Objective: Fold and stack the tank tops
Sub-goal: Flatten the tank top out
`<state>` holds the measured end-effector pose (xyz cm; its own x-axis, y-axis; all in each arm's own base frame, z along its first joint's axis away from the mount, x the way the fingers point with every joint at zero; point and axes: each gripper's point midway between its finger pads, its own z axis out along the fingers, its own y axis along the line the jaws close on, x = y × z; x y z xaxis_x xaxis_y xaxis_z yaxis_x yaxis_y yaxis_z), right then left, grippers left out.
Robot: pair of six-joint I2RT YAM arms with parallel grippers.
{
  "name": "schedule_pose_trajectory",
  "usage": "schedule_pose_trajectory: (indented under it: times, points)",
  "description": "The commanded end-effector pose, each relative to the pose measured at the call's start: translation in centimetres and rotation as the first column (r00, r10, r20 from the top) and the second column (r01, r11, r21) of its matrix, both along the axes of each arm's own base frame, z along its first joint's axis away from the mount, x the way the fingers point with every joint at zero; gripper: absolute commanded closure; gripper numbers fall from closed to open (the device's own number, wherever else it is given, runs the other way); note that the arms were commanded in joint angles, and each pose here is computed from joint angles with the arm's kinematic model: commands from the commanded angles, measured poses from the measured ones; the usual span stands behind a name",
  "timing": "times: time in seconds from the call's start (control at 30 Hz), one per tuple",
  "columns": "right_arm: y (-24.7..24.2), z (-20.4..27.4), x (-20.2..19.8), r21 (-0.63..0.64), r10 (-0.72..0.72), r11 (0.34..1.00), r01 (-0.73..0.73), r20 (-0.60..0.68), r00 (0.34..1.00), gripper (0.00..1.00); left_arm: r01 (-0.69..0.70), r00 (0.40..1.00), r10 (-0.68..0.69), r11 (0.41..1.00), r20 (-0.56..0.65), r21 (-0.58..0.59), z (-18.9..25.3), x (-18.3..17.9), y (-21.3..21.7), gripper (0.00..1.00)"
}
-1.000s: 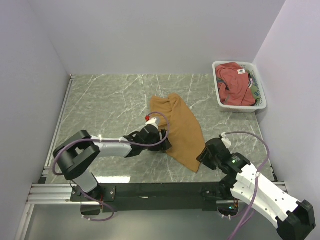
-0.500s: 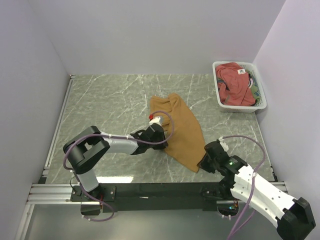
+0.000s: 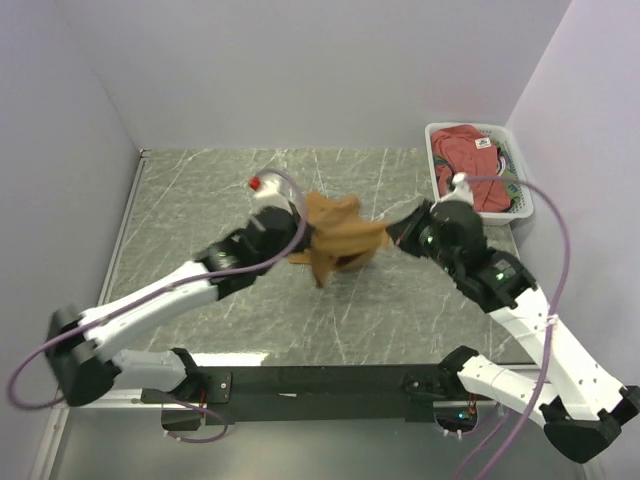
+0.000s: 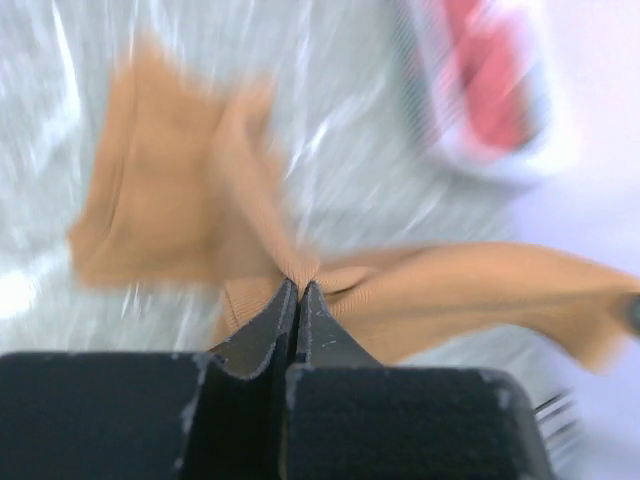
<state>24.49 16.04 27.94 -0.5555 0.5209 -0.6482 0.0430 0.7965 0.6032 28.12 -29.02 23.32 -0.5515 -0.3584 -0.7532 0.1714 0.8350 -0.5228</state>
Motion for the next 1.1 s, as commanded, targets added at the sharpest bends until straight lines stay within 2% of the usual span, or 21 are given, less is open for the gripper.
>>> schedule_pose_trajectory:
  times: [0.0,0.03,0.2,0.43,0.53,0.6,0.63,0.67,0.7,0.73,0.77,0.8,0.83,0.87,0.9,0.97,1.07]
  points:
    - [-0.1,5.2,1.0,-0.074,0.045,0.997,-0.036,0.117,0.992,1.0,-0.113,0.982,0.116,0.993,0.15,-0.032,8.8,0.1,4.6,0.99]
    - [0.0,7.8,1.0,-0.05,0.047,0.998,-0.039,0.165,0.985,1.0,-0.115,0.979,0.121,0.992,0.166,-0.044,10.1,-0.2,5.0,0.99]
    - [-0.4,12.2,1.2,-0.058,0.054,0.998,-0.04,0.266,0.962,1.0,-0.123,0.956,0.146,0.987,0.256,-0.107,16.1,-1.6,7.5,0.99]
    - [0.0,15.0,3.1,-0.104,0.081,0.993,-0.049,0.325,0.942,1.0,-0.173,0.943,0.192,0.98,0.273,-0.094,17.0,-0.5,8.3,0.99]
    - [0.4,15.8,5.8,-0.107,0.102,0.992,-0.07,0.334,0.937,1.0,-0.221,0.934,0.242,0.969,0.263,-0.106,16.5,2.0,9.3,1.0]
    - [0.2,17.0,9.0,-0.09,0.092,0.994,-0.063,0.365,0.926,1.0,-0.25,0.923,0.282,0.957,0.262,-0.148,17.2,5.3,10.7,0.99]
    - [0.9,17.7,9.7,-0.077,0.132,0.991,-0.111,0.384,0.914,1.0,-0.256,0.917,0.291,0.954,0.273,-0.156,17.6,6.4,11.1,1.0]
    - [1.4,18.0,11.7,-0.077,0.133,0.991,-0.111,0.404,0.905,1.0,-0.28,0.895,0.325,0.943,0.306,-0.181,18.5,8.4,12.0,0.99]
    - [1.1,20.6,12.1,-0.083,0.125,0.992,-0.097,0.461,0.879,1.0,-0.285,0.876,0.335,0.94,0.347,-0.189,20.4,9.1,12.6,1.0]
    - [1.9,20.6,13.9,-0.101,0.142,0.989,-0.107,0.457,0.878,1.0,-0.302,0.858,0.357,0.933,0.371,-0.197,21.6,10.0,13.5,1.0]
    - [2.0,21.7,14.3,-0.111,0.149,0.988,-0.108,0.478,0.866,1.0,-0.291,0.837,0.361,0.93,0.412,-0.225,24.5,10.9,13.4,1.0]
    - [1.7,26.0,13.7,-0.107,0.145,0.989,-0.102,0.562,0.815,1.0,-0.256,0.834,0.33,0.941,0.442,-0.221,26.1,11.1,13.1,0.99]
    - [1.6,27.6,13.7,-0.109,0.142,0.989,-0.095,0.588,0.797,1.0,-0.239,0.823,0.32,0.945,0.47,-0.224,27.7,11.3,13.1,1.0]
    - [1.9,27.5,14.8,-0.124,0.149,0.988,-0.094,0.577,0.803,1.0,-0.218,0.793,0.321,0.943,0.519,-0.251,31.1,11.3,13.2,1.0]
    - [1.3,31.6,13.2,-0.11,0.132,0.991,-0.08,0.654,0.745,1.0,-0.201,0.789,0.296,0.952,0.539,-0.23,32.1,11.1,13.0,1.0]
    - [0.8,33.2,12.7,-0.094,0.109,0.994,-0.06,0.681,0.724,1.0,-0.172,0.759,0.281,0.957,0.587,-0.236,35.2,10.2,13.0,1.0]
    - [0.3,32.9,11.2,-0.075,0.101,0.995,-0.068,0.688,0.719,1.0,-0.127,0.782,0.232,0.968,0.578,-0.216,34.7,9.1,12.6,1.0]
